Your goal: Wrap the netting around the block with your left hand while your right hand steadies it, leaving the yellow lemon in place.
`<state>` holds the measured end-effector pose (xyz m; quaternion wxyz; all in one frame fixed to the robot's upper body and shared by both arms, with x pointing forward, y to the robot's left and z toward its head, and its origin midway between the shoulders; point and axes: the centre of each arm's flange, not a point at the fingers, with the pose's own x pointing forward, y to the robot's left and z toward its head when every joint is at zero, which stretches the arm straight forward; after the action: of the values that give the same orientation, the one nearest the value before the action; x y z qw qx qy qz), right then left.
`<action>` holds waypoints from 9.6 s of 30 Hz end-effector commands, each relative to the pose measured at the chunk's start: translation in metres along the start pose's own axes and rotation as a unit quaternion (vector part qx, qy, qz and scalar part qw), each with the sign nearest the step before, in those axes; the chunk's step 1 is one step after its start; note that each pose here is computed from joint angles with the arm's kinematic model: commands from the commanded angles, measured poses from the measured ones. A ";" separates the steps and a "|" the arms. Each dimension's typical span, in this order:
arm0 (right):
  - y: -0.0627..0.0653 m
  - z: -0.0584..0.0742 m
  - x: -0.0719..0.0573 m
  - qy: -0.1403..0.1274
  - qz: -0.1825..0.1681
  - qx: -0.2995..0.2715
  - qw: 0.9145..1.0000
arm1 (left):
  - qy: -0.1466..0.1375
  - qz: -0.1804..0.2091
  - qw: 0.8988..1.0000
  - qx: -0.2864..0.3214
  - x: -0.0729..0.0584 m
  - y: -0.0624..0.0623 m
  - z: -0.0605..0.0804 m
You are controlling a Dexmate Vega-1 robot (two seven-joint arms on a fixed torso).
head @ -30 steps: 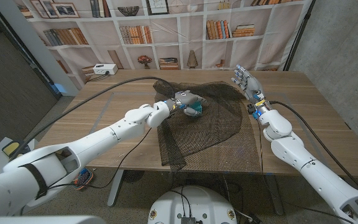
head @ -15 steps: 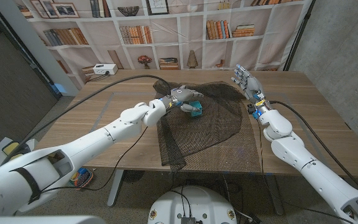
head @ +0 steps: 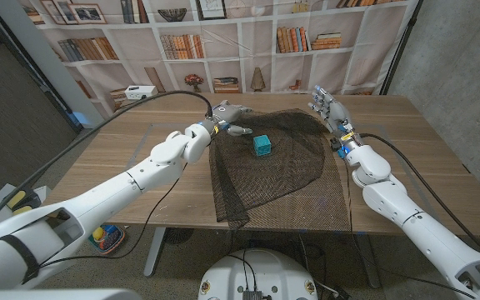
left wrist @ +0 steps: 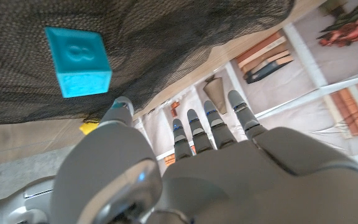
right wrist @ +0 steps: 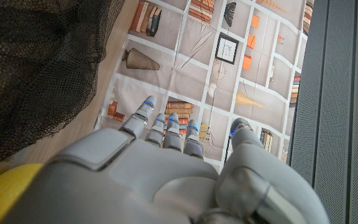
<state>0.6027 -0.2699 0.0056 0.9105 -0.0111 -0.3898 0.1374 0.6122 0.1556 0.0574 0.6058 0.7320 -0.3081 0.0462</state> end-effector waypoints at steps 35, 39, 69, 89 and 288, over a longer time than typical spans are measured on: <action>0.002 -0.006 0.016 0.007 0.007 0.001 1.000 | 0.232 -0.078 0.968 0.051 0.044 0.013 -0.111; 0.001 -0.007 0.017 0.008 0.007 0.001 1.000 | 0.217 -0.086 0.972 0.039 0.058 0.009 -0.110; -0.004 -0.010 0.020 0.010 0.007 0.006 1.000 | 0.132 -0.186 0.972 0.055 0.113 -0.036 -0.062; -0.006 -0.011 0.018 0.013 0.006 0.004 1.000 | 0.135 -0.193 0.970 0.062 0.119 -0.048 -0.042; -0.023 0.022 -0.038 -0.021 -0.060 -0.030 0.998 | -0.438 0.003 0.869 0.229 0.006 -0.047 0.284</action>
<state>0.5677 -0.3018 -0.0004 0.9068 -0.0131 -0.4150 0.0735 0.5564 -0.0982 -0.0361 0.2661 0.7808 -0.5132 -0.2369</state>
